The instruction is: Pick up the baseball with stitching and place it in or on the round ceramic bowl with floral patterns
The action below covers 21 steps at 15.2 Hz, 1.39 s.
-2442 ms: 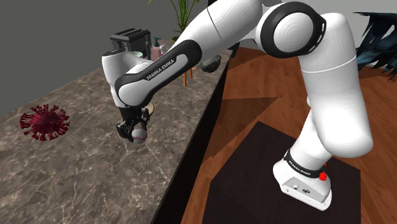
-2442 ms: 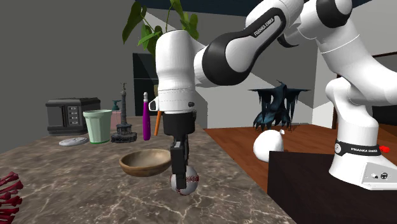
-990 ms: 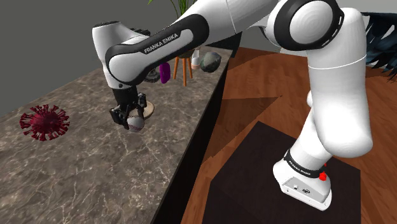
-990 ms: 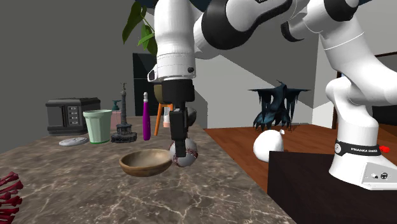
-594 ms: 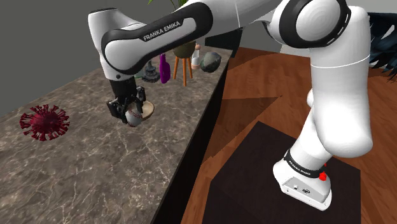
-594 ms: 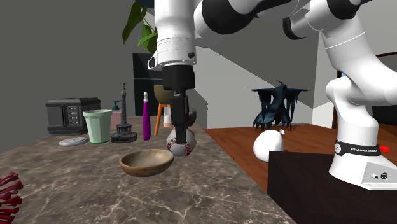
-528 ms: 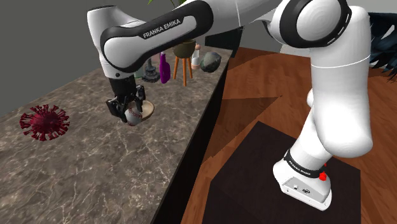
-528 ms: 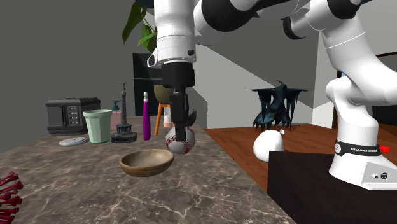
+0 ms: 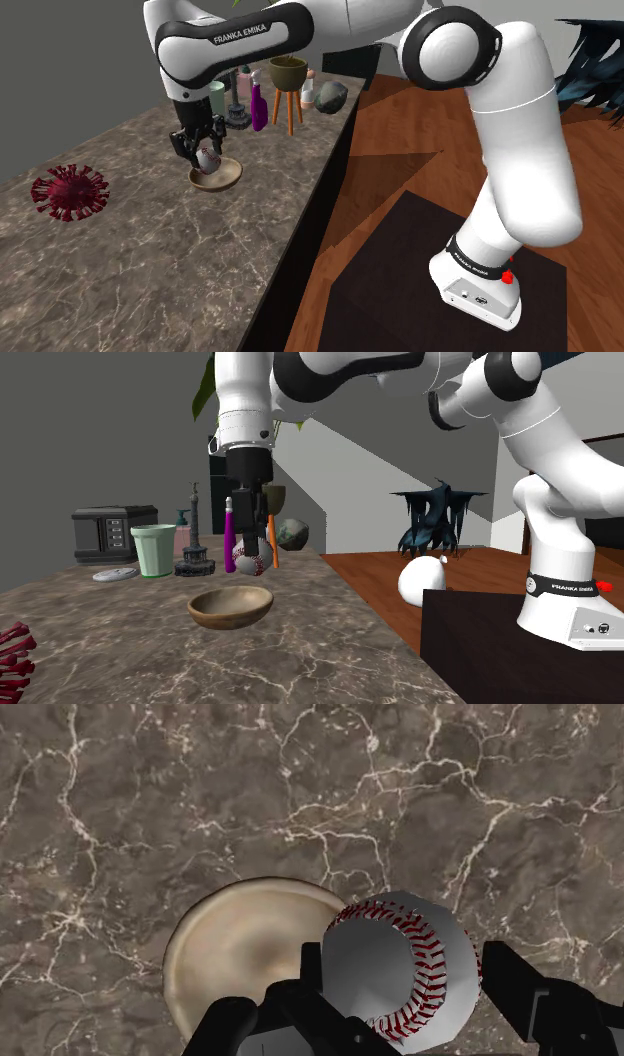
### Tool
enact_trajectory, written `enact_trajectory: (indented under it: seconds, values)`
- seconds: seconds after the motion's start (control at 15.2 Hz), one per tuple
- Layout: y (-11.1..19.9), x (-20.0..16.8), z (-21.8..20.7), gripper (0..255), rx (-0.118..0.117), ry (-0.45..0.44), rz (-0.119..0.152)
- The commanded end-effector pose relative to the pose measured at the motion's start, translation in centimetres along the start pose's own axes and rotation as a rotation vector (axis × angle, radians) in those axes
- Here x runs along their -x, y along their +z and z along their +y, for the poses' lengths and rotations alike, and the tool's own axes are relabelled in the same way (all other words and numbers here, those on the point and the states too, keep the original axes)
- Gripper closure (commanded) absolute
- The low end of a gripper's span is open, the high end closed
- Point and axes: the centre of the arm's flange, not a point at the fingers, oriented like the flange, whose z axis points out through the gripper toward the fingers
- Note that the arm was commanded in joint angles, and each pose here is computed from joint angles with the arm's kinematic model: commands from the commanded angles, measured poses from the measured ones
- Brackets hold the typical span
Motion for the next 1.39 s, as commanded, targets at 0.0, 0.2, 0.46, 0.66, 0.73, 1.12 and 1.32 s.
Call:
enact_trajectory:
  seconds: [0.0,0.2,0.46,0.66,0.73,1.12,1.32]
  values:
    - [-0.4,-1.9,1.7,255,0.0,-0.001,-0.001]
    - [-0.9,-4.8,4.4,255,0.0,-0.001,-0.001]
    - [-0.1,-6.8,6.3,255,0.0,-0.001,-0.001]
    - [1.5,-6.9,6.4,255,0.0,-0.001,-0.001]
    - [2.0,-6.9,6.4,255,0.0,-0.001,-0.001]
    - [5.2,-7.1,6.5,255,0.0,-0.001,-0.001]
    - [6.5,-7.2,6.6,255,0.0,-0.001,-0.001]
